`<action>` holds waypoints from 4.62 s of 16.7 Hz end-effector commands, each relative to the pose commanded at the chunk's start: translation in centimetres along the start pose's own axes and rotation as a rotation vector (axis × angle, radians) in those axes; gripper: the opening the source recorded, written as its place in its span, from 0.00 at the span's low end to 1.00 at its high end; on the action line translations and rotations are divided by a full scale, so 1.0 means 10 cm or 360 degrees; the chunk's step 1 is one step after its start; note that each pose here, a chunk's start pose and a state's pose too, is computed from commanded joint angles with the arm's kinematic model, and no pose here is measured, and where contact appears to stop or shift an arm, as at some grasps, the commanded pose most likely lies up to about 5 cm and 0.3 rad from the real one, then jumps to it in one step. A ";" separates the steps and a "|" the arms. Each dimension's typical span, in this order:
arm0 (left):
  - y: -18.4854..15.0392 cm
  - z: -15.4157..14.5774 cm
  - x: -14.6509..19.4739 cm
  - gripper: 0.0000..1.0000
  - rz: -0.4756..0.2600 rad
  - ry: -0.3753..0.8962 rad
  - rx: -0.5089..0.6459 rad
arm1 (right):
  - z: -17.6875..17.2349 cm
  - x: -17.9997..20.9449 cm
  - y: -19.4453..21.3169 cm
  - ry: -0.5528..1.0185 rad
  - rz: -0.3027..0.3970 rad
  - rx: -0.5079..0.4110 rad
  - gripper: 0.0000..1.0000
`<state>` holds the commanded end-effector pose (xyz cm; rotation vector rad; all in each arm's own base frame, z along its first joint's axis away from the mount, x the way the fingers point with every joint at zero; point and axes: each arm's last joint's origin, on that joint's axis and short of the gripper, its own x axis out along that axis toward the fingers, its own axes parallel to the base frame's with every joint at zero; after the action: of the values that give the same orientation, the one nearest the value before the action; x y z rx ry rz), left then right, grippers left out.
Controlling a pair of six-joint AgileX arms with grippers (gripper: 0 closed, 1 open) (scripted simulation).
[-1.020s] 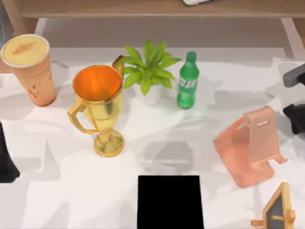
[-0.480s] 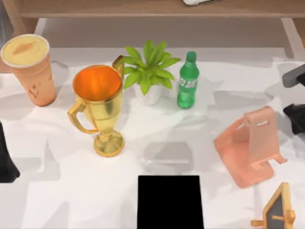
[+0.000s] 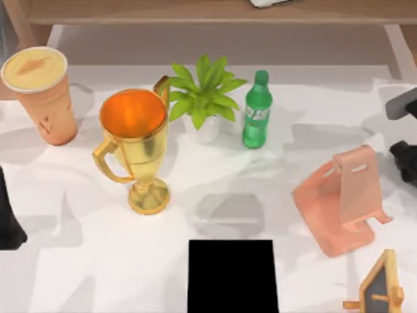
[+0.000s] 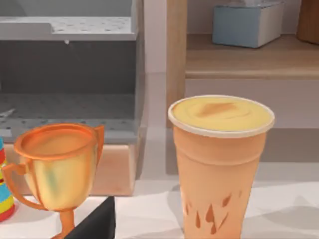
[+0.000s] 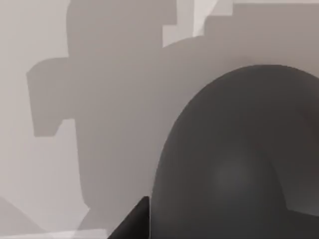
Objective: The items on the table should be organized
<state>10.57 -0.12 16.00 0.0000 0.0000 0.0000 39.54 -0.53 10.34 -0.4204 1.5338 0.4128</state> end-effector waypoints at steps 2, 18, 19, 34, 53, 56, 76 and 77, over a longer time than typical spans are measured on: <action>0.00 0.00 0.00 1.00 0.0000 0.0000 0.0000 | 0.00 0.00 0.00 0.0000 0.0000 0.0000 0.00; 0.00 0.00 0.00 1.00 0.0000 0.0000 0.0000 | -0.01 -1.11 0.01 -0.0031 0.0006 0.0014 0.00; 0.00 0.00 0.00 1.00 0.0000 0.0000 0.0000 | -0.01 -1.11 0.01 -0.0031 0.0006 0.0014 0.00; 0.00 0.00 0.00 1.00 0.0000 0.0000 0.0000 | 0.43 -1.94 1.64 -0.0447 -0.0358 -0.1702 0.00; 0.00 0.00 0.00 1.00 0.0000 0.0000 0.0000 | 0.06 -0.43 3.59 -0.0006 0.0041 -0.4104 0.00; 0.00 0.00 0.00 1.00 0.0000 0.0000 0.0000 | 0.06 -0.41 3.58 -0.0009 0.0037 -0.4095 0.00; 0.00 0.00 0.00 1.00 0.0000 0.0000 0.0000 | 0.06 -0.33 3.59 -0.0006 0.0041 -0.4104 1.00; 0.00 0.00 0.00 1.00 0.0000 0.0000 0.0000 | 0.06 -0.33 3.59 -0.0006 0.0041 -0.4104 1.00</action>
<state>10.57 -0.12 16.00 0.0000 0.0000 0.0000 21.84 30.72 13.47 -2.1856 0.0433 2.2327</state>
